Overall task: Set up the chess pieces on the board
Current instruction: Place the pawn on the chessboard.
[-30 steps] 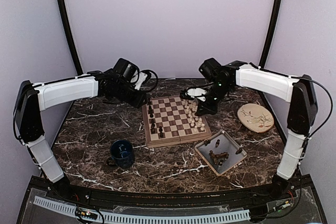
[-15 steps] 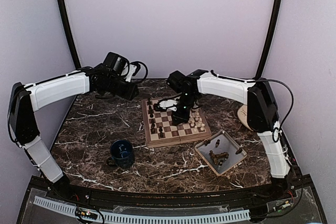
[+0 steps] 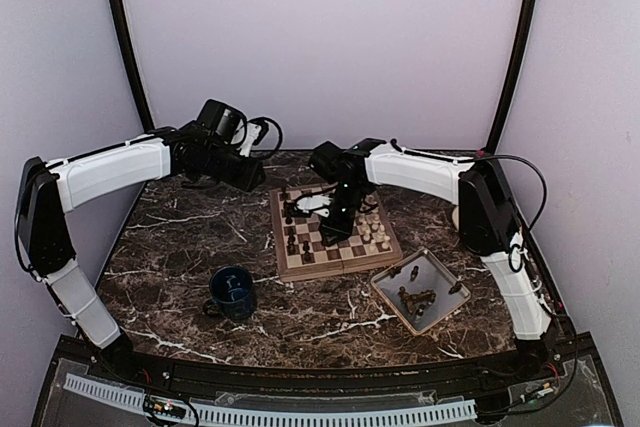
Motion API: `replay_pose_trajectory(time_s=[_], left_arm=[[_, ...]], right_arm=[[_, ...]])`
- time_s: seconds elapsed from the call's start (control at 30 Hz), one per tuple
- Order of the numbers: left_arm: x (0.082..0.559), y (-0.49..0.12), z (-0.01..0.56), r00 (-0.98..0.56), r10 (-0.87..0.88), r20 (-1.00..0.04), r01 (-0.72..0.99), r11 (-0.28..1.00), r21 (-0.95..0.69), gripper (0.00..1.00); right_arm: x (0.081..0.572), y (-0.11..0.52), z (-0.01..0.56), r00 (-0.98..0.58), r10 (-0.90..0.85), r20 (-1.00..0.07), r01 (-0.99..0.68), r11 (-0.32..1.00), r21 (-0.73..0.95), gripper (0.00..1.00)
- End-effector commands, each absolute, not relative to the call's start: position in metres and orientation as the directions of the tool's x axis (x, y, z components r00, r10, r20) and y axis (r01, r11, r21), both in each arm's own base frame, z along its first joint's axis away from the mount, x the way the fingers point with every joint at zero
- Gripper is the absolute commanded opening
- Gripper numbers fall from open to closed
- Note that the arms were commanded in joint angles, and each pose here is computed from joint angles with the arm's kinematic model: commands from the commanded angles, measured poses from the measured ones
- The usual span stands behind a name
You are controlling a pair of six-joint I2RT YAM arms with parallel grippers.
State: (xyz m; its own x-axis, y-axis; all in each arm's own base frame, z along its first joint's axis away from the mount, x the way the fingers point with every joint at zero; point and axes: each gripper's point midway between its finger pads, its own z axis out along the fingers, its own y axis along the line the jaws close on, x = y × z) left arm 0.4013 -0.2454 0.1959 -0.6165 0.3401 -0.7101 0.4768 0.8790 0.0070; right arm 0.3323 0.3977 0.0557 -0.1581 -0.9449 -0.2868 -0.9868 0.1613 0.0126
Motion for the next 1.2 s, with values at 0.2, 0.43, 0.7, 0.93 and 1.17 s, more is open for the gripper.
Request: replay_pose_trajectory(time_s=[0.2,0.43,0.7,0.93,1.17], left_arm=[[0.374,-0.286,0.202,-0.583,0.413,-0.700,0.672,0.729,-0.130,0.31],[0.332,-0.342,0.167,-0.506,0.552,-0.663,0.799,0.589,-0.120,0.33],[0.322,-0.380,0.120,-0.525,0.646,-0.554,0.824,0.549,-0.141,0.34],[0.334,-0.381,0.092,-0.559,0.659,-0.503,0.800,0.588,-0.119,0.34],[0.344,-0.388,0.084,-0.575,0.643,-0.506,0.784,0.611,-0.113,0.34]], right_arm=[[0.323,0.343,0.126,-0.229,-0.887,-0.402,-0.970,0.244,0.014,0.31],[0.308,0.271,0.152,-0.328,-0.753,-0.570,-0.937,0.336,0.096,0.31],[0.282,0.230,0.145,-0.323,-0.625,-0.711,-0.921,0.381,0.083,0.32],[0.285,0.222,0.141,-0.307,-0.629,-0.714,-0.913,0.407,0.034,0.34],[0.284,0.221,0.133,-0.311,-0.648,-0.695,-0.919,0.393,0.045,0.35]])
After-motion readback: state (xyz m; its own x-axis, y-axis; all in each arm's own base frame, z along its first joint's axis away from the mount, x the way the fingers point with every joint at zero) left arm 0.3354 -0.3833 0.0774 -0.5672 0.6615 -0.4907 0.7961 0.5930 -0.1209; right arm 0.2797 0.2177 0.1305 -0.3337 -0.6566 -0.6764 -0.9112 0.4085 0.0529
